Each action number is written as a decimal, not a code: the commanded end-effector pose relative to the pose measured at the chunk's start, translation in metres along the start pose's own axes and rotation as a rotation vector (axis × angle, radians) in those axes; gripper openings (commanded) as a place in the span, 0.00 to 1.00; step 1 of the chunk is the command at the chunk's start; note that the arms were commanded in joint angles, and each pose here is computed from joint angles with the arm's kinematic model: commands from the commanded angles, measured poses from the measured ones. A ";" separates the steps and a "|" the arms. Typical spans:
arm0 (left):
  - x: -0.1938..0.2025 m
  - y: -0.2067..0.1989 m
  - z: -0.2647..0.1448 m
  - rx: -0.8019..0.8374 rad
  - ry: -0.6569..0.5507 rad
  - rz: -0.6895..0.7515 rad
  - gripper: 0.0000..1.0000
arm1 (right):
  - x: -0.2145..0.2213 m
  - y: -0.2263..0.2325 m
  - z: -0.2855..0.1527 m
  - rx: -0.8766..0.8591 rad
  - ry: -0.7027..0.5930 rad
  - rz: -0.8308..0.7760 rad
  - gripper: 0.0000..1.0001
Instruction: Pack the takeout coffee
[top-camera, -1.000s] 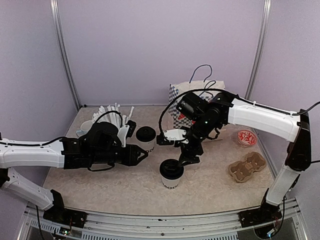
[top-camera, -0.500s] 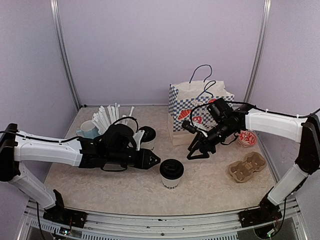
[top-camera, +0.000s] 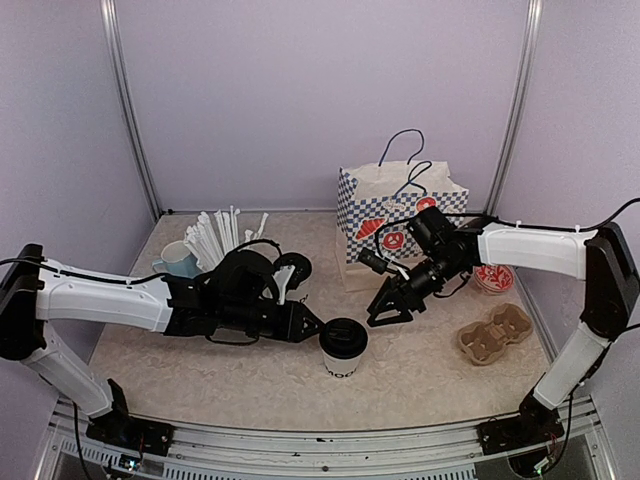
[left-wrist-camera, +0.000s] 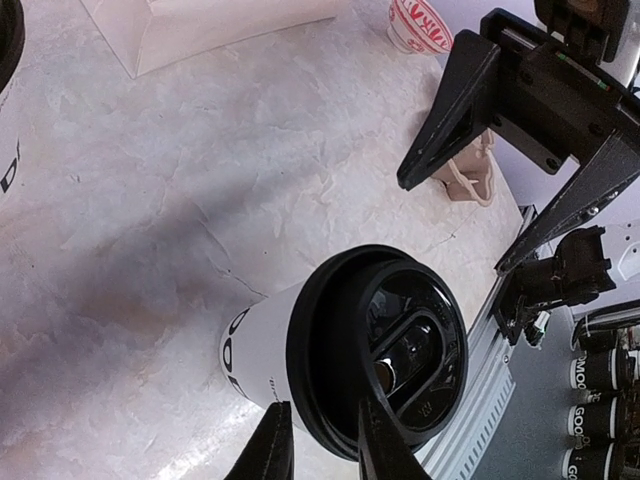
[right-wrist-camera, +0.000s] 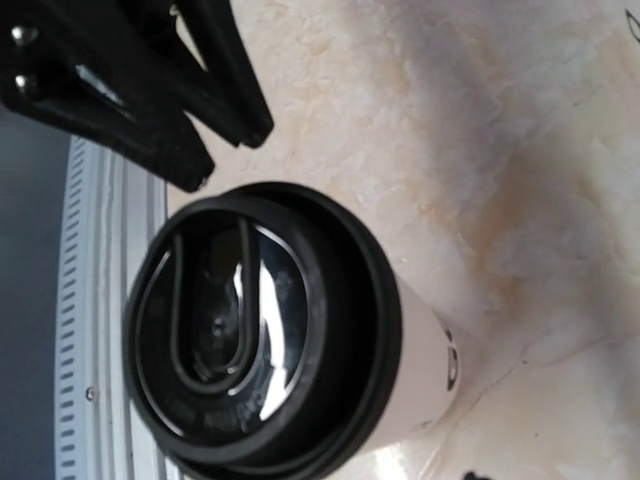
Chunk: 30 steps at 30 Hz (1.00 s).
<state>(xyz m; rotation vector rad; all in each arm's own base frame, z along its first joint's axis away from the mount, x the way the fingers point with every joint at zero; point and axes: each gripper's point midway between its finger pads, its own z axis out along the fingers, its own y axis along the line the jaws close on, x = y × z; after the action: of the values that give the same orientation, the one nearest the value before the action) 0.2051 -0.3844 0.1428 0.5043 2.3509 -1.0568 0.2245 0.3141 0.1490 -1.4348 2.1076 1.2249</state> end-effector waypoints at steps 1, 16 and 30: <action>-0.004 -0.011 0.002 0.022 0.005 0.001 0.24 | 0.005 0.000 0.007 -0.039 0.011 0.030 0.59; 0.012 0.002 0.011 -0.020 0.058 0.009 0.24 | 0.021 0.001 0.029 -0.057 0.090 0.030 0.59; 0.046 0.042 0.028 -0.147 0.172 0.001 0.20 | 0.042 -0.025 0.046 0.006 0.179 0.095 0.55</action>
<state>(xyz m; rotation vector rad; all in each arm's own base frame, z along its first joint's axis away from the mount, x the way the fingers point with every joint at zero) 0.2063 -0.3885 0.1247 0.5168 2.4027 -1.0024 0.2067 0.3256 0.1196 -1.4936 2.2029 1.3316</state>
